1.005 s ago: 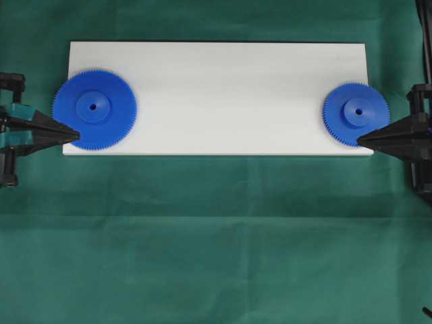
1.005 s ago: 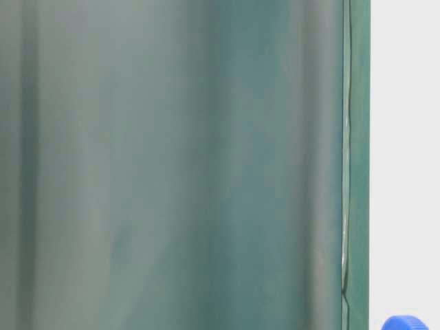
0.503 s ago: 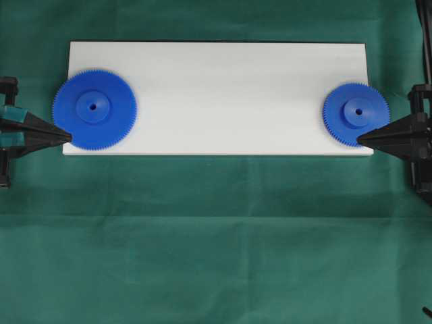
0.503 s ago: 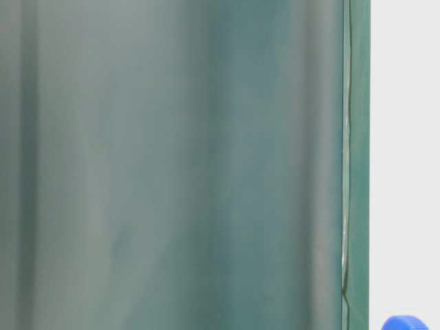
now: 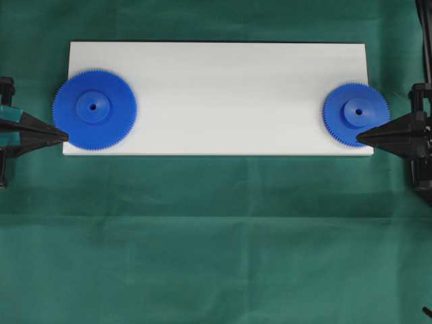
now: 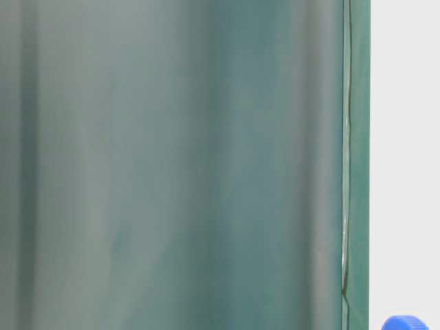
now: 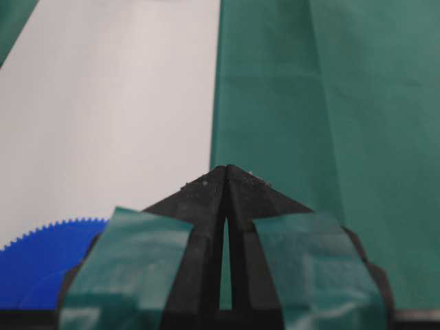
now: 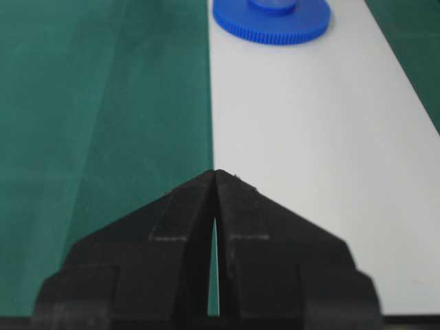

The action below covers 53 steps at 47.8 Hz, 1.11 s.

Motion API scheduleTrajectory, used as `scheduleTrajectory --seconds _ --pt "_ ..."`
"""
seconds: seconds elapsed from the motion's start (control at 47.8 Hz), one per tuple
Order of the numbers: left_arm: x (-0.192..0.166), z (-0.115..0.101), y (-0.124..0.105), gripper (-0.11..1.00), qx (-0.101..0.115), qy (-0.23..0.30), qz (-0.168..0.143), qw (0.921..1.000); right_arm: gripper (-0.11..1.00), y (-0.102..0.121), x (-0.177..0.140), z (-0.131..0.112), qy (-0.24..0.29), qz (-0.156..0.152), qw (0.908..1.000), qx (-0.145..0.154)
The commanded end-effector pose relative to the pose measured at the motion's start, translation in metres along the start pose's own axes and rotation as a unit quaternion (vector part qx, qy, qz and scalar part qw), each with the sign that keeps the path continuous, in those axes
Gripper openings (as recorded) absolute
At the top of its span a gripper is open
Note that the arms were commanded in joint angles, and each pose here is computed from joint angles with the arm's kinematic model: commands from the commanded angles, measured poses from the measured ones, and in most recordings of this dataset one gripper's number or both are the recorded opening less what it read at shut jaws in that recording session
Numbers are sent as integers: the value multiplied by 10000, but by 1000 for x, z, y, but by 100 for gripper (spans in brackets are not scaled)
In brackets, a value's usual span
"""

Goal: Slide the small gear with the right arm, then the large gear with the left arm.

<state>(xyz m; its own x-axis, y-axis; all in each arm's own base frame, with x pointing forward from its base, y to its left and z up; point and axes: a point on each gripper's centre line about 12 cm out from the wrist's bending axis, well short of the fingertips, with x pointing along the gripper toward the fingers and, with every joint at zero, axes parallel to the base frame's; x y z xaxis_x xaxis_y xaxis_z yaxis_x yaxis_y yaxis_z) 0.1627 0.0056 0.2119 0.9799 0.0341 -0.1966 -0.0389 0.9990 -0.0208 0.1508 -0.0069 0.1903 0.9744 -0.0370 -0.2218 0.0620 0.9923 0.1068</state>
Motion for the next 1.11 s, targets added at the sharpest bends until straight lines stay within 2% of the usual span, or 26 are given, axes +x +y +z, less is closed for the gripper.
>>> scheduleTrajectory --seconds 0.0,0.272,1.089 --pt "-1 4 2 0 -21 -109 67 9999 50 0 1 4 -38 -18 10000 6" --pt "-5 -2 6 0 -58 -135 186 9997 50 -3 1 5 -47 -92 9999 30" --pt "-9 -8 7 0 -78 -182 216 9996 50 -4 1 1 -3 -119 9999 53"
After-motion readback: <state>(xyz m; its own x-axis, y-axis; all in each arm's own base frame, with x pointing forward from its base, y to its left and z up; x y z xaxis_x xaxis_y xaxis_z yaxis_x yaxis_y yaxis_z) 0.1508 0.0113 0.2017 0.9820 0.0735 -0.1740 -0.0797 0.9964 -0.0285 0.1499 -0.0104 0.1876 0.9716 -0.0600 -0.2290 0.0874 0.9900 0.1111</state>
